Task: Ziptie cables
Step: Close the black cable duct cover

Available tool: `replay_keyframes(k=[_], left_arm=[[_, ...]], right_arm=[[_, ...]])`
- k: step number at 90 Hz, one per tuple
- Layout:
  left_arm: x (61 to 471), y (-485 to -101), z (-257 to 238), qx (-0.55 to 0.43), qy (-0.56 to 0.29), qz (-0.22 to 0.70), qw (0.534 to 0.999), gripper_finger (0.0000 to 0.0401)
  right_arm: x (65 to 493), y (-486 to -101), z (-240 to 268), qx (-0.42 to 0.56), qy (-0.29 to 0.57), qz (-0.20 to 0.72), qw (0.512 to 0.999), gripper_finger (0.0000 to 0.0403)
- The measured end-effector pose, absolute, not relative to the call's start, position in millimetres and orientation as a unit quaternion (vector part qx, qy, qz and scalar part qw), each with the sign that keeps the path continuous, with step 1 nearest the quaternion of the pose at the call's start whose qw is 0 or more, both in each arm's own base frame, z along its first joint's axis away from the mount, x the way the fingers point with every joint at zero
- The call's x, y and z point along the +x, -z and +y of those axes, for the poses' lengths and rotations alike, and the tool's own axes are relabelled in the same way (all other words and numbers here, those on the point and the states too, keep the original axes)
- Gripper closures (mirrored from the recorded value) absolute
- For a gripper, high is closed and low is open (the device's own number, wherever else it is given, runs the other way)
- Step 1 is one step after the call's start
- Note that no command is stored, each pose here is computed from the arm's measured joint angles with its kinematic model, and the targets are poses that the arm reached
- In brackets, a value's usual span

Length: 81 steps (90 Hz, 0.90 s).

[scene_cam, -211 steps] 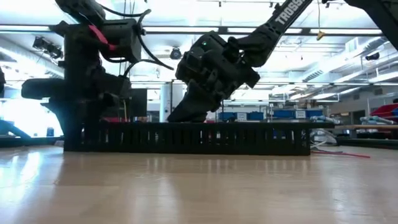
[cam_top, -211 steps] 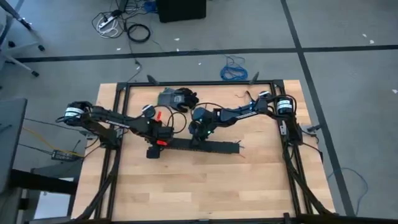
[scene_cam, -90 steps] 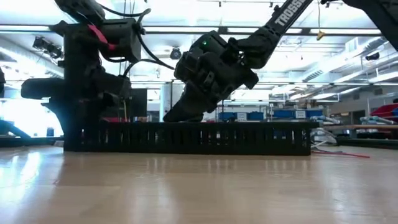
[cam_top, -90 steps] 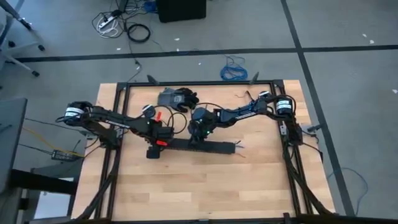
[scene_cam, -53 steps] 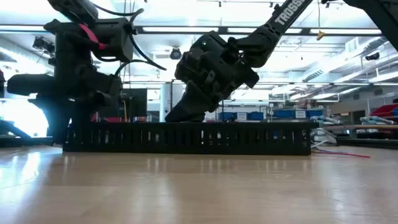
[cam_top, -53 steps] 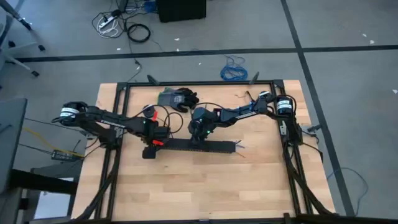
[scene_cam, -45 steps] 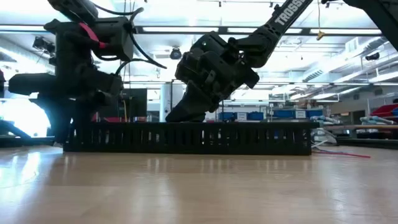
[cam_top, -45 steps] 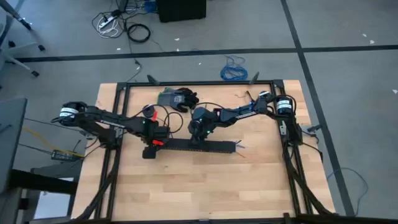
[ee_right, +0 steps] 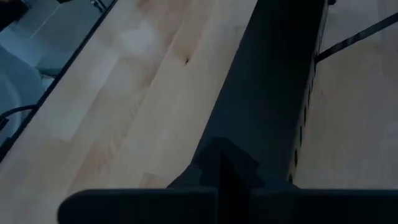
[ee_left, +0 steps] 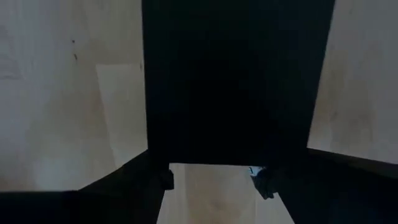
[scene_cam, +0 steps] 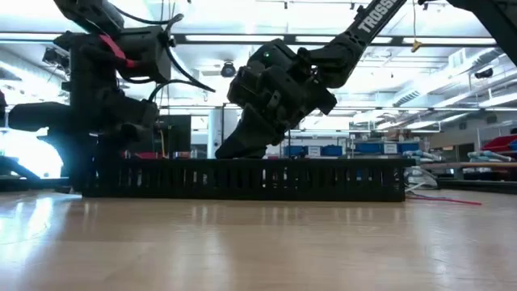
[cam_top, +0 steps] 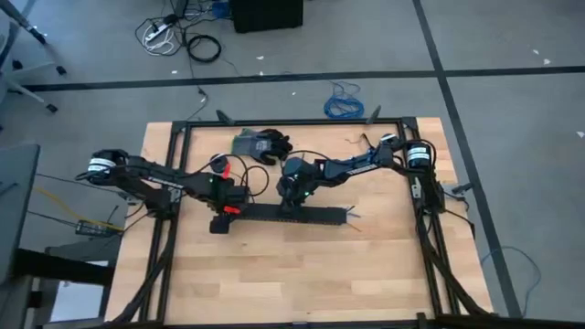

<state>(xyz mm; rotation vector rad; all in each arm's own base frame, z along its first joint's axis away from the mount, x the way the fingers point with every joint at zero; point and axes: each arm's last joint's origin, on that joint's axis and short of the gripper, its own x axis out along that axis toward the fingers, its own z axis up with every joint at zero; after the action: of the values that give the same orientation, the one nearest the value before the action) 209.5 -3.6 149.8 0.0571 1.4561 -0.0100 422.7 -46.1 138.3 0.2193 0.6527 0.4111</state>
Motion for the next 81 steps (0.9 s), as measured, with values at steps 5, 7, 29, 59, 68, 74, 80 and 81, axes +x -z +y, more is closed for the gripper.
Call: replay_keyframes(k=[5,7,29,59,68,74,80,81], left_arm=[[209.5,-149.8,-3.6,0.026,0.004,0.665,0.746,0.0155],[209.5,-149.8,-3.6,0.025,0.004,0.665,0.746,0.0155],[210.1,-149.8,-3.7,0.024,0.003,0.663,0.748,0.0156],[209.9,-149.7,-3.7,0.016,-0.004,0.664,0.748,0.0156],[209.9,-149.5,-3.7,0.015,-0.004,0.664,0.748,0.0156],[209.9,-149.5,-3.7,0.015,-0.004,0.664,0.748,0.0156],[209.9,-149.5,-3.7,0.015,-0.004,0.664,0.748,0.0156],[209.9,-149.5,-3.7,0.015,-0.004,0.664,0.748,0.0156]], right_arm=[[422.9,-139.2,-47.9,0.110,-0.199,0.314,0.922,0.0403],[422.9,-139.3,-48.4,0.110,-0.200,0.313,0.922,0.0403],[428.0,-151.0,-49.4,0.089,-0.209,0.260,0.939,0.0403],[419.0,-148.1,-44.2,0.112,-0.213,0.320,0.916,0.0403],[417.2,-147.0,-40.5,0.113,-0.209,0.337,0.911,0.0403],[416.8,-146.2,-39.0,0.111,-0.202,0.345,0.910,0.0403],[416.7,-146.0,-38.8,0.107,-0.199,0.346,0.911,0.0403],[416.8,-145.8,-38.8,0.105,-0.198,0.346,0.911,0.0403]])
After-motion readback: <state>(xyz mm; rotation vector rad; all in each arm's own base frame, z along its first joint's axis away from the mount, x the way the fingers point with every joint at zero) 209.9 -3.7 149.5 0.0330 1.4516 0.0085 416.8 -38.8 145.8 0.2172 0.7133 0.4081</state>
